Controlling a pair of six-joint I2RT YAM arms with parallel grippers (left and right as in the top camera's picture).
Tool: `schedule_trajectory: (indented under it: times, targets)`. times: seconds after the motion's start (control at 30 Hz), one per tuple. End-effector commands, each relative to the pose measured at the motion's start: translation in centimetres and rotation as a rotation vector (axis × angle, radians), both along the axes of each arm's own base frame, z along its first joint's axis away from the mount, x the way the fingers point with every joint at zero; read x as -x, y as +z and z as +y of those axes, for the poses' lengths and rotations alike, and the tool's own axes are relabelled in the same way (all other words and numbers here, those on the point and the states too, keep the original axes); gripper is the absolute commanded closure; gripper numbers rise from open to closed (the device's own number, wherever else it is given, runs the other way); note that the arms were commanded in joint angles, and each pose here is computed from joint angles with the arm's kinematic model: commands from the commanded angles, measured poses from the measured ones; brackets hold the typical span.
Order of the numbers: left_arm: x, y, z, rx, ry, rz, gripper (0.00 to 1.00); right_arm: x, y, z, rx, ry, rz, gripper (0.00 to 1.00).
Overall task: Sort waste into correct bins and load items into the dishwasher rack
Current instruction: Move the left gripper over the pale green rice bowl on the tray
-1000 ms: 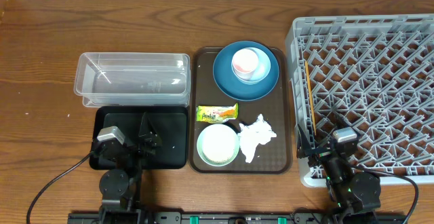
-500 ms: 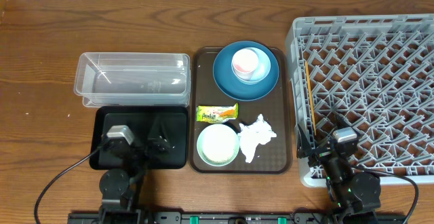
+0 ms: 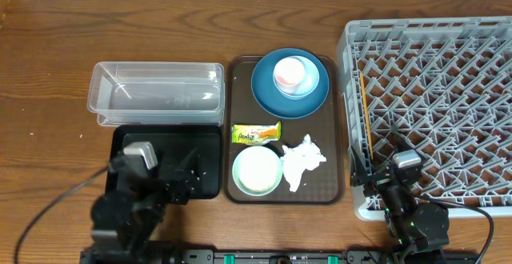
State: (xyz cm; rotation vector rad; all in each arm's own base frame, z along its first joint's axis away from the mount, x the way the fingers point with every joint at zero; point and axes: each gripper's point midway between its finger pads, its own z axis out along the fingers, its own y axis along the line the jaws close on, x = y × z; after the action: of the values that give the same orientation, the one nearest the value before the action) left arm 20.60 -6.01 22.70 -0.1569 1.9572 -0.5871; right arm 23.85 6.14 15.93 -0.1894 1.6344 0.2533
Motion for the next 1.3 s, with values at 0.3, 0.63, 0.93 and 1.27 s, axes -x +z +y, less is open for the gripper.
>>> schedule_trajectory:
  times: [0.3, 0.63, 0.93, 1.27]
  targets:
    - [0.1, 2.0, -4.1, 0.014, -0.213, 0.608, 0.02, 0.0, -0.2, -0.1, 0.009, -0.006, 0.002, 0.01]
    - [-0.7, 0.2, -8.6, 0.186, -0.444, 0.789, 0.34, 0.0, -0.2, -0.1, 0.009, -0.006, 0.002, 0.01]
    - [0.0, -3.2, -8.7, -0.070, -0.276, 0.865, 0.53, 0.0, -0.2, -0.1, 0.009, -0.006, 0.002, 0.01]
    - [0.2, -4.4, -13.3, -0.236, -0.212, 0.746, 0.59, 0.0, -0.2, -0.1, 0.009, -0.006, 0.002, 0.01]
